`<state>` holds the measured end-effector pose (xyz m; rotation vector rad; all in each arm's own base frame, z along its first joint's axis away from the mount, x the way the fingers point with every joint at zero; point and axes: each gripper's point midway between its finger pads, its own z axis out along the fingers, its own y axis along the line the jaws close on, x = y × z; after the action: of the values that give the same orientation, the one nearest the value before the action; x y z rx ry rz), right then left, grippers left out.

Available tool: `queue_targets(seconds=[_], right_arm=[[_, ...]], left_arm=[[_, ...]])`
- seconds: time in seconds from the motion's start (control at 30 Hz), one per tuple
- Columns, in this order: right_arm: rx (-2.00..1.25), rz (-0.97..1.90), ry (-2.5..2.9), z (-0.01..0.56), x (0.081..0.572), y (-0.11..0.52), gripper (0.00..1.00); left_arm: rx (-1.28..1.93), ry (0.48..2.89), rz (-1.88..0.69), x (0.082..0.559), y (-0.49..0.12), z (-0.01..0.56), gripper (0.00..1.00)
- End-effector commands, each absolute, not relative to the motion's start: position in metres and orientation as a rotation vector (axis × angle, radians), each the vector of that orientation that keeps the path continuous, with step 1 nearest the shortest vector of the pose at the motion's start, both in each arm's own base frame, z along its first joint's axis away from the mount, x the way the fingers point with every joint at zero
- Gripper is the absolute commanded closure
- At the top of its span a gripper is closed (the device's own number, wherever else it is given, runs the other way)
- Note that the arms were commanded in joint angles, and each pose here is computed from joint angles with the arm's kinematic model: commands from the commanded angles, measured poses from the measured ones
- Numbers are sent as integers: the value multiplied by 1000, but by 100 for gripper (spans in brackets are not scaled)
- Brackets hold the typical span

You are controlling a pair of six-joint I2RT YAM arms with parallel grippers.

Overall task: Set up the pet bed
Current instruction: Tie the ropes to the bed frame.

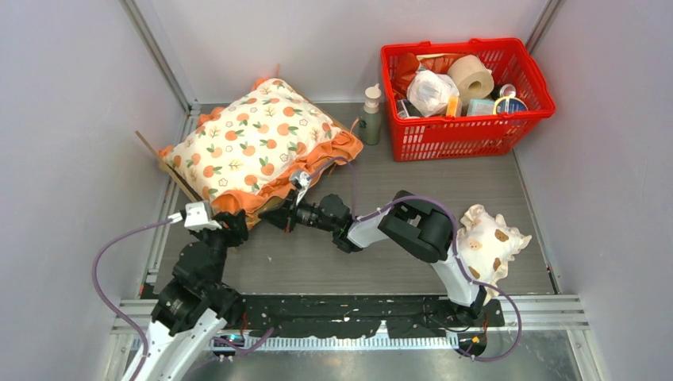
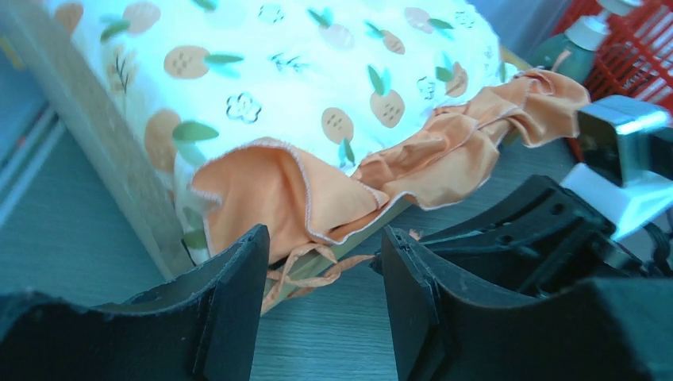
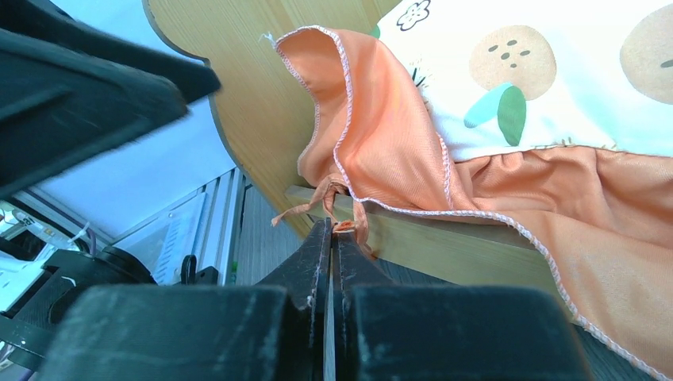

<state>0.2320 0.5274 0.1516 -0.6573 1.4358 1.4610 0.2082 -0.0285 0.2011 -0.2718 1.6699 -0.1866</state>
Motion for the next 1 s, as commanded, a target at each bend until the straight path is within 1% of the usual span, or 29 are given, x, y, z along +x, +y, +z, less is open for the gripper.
queue_targets(seconds=[0.0, 0.07, 0.17, 0.23, 0.27, 0.33, 0.43, 0.5, 0.57, 0.63, 0.7, 0.8, 0.9, 0.97], right_arm=[[-635, 1471, 1291, 207, 231, 523, 95], [-628, 1478, 1282, 208, 231, 521, 95], [-617, 1491, 1291, 207, 233, 520, 95], [-607, 1495, 1304, 203, 235, 519, 95], [-597, 1492, 1310, 202, 236, 518, 95], [-586, 1493, 1320, 198, 238, 517, 95], [-552, 1491, 1347, 192, 245, 513, 95], [-526, 1484, 1362, 189, 250, 510, 95], [-515, 1486, 1368, 186, 253, 508, 95], [-508, 1495, 1369, 186, 255, 506, 95], [-498, 1498, 1372, 184, 256, 506, 95], [-481, 1500, 1390, 179, 258, 505, 95], [-477, 1511, 1392, 177, 259, 506, 95], [-477, 1511, 1397, 176, 259, 507, 94]], left_arm=[[39, 1645, -110, 201, -36, 235, 43], [150, 1685, -60, 204, -42, 240, 43], [282, 1798, 40, 213, -44, 239, 40], [345, 1900, 94, 219, -44, 235, 42], [372, 1952, 91, 221, -47, 233, 45], [345, 2043, 88, 225, -46, 229, 47], [350, 2102, 15, 230, -54, 224, 42], [423, 2127, -54, 231, -65, 218, 42], [569, 2135, -131, 227, -79, 212, 45], [647, 2140, -132, 225, -81, 207, 47], [626, 2138, -121, 229, -79, 209, 46], [630, 2164, -194, 231, -87, 207, 45], [591, 2261, -115, 238, -76, 195, 47], [520, 2275, -51, 246, -68, 198, 48]])
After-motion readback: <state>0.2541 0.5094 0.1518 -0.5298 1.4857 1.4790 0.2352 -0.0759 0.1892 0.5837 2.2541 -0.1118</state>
